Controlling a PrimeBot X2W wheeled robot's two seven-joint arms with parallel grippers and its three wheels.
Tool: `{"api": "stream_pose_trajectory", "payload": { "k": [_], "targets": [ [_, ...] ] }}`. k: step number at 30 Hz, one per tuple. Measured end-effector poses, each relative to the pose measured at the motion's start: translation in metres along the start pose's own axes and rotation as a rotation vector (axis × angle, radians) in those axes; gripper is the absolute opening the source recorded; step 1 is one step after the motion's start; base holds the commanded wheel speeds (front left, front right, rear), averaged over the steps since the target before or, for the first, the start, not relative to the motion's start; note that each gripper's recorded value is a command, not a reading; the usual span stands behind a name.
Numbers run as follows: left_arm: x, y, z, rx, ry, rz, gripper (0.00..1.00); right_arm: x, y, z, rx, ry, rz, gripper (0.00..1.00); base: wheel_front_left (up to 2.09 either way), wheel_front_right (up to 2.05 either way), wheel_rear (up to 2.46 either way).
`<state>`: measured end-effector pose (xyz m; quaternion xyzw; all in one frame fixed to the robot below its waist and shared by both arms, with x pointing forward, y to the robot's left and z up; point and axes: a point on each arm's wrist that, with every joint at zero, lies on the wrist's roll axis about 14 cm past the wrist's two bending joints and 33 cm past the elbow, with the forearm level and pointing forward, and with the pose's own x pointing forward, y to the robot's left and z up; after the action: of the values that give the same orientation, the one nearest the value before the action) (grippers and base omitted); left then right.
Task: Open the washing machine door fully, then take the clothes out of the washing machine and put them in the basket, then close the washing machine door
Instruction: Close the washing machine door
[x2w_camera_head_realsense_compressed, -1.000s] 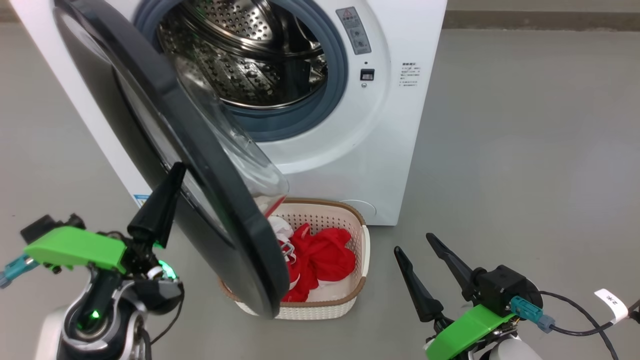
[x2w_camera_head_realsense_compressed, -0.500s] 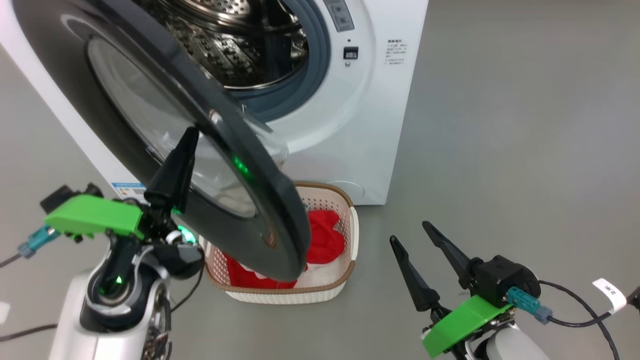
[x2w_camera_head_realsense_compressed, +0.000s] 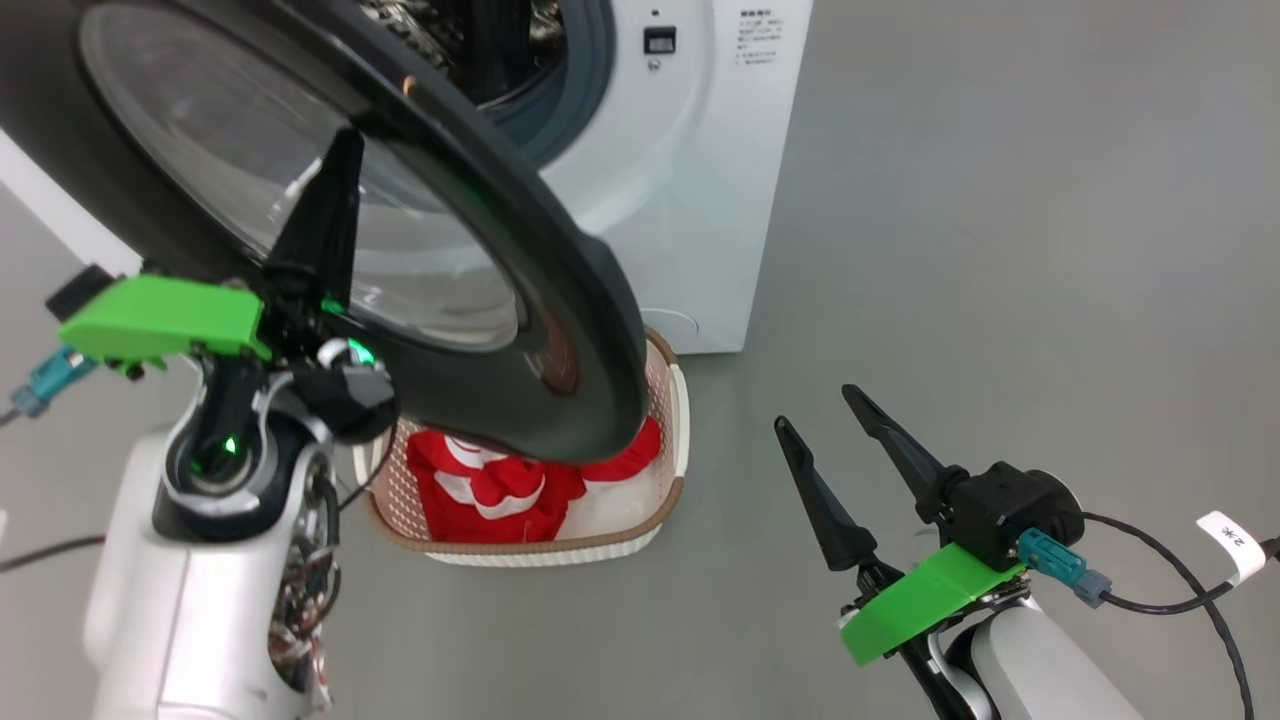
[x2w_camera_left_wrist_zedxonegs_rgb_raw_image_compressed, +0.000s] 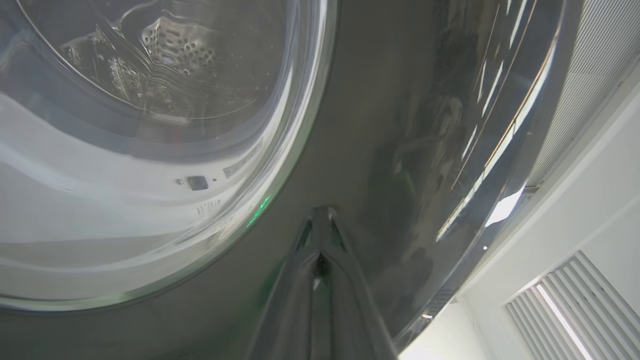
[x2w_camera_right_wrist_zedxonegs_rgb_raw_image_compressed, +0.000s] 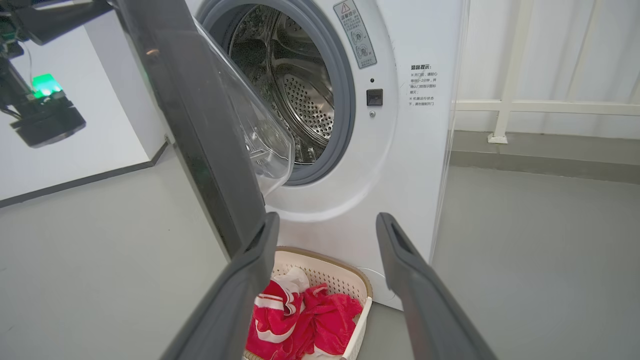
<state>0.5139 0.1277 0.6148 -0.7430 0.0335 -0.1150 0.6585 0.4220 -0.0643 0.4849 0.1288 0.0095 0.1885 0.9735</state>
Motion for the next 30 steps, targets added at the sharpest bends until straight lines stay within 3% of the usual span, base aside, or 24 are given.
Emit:
{"api": "stream_pose_trajectory", "payload": {
  "k": [30],
  "targets": [
    [0.096, 0.022, -0.008, -0.024, 0.031, -0.041, 0.0, 0.015, -0.05, -0.023, -0.006, 0.044, -0.103, 1.0, 0.0, 0.0, 0.0]
  ]
}}
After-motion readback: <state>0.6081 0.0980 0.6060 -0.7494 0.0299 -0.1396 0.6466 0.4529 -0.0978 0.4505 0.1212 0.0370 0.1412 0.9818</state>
